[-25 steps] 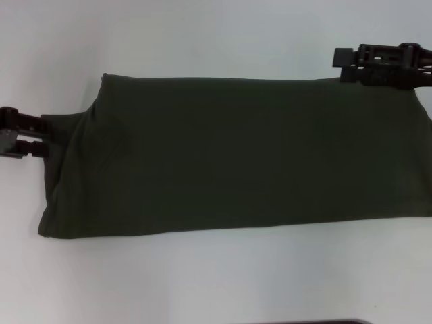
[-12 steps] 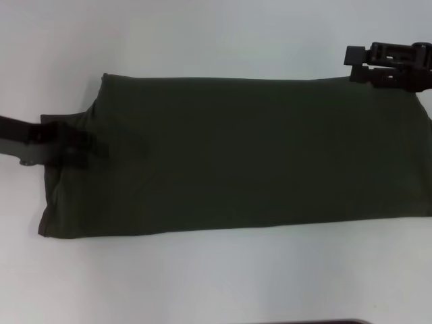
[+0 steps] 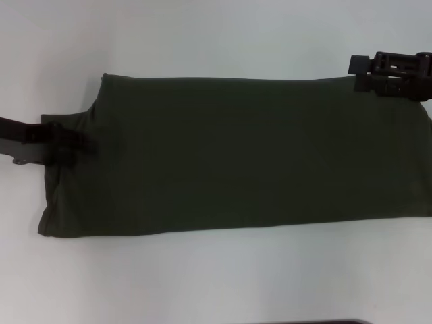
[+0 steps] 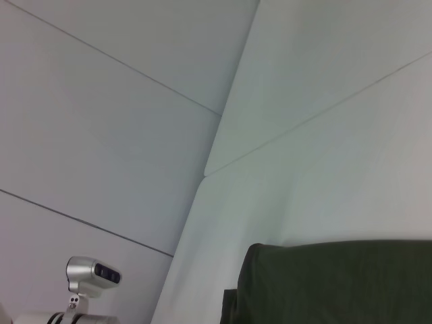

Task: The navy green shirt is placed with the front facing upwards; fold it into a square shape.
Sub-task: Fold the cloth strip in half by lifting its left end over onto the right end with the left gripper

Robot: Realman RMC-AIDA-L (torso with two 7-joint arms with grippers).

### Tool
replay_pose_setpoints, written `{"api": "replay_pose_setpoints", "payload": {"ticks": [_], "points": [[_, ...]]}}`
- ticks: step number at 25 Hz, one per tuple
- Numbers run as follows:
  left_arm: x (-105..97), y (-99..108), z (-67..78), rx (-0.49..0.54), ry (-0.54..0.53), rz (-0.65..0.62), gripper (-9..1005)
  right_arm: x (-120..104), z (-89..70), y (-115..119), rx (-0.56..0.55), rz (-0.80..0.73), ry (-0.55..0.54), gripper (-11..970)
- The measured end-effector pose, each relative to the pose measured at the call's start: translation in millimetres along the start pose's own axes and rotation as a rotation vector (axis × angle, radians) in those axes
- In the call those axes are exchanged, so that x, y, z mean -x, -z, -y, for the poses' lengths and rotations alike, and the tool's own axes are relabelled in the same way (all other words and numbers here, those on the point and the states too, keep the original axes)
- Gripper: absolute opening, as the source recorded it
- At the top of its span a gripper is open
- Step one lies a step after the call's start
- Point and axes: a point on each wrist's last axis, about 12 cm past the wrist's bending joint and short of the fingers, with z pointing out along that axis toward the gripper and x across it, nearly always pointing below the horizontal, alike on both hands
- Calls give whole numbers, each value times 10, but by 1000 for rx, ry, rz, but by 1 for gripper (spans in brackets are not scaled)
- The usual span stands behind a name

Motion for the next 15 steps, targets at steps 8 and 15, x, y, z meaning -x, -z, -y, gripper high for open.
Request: {"api": "replay_pose_setpoints", "payload": {"ticks": [8, 15], "points": [[50, 105, -9, 7, 9, 9, 581, 7, -18, -2, 10, -9, 4, 850], [103, 384, -69, -8, 24, 29, 581, 12, -37, 3, 19, -15, 9, 851]]}}
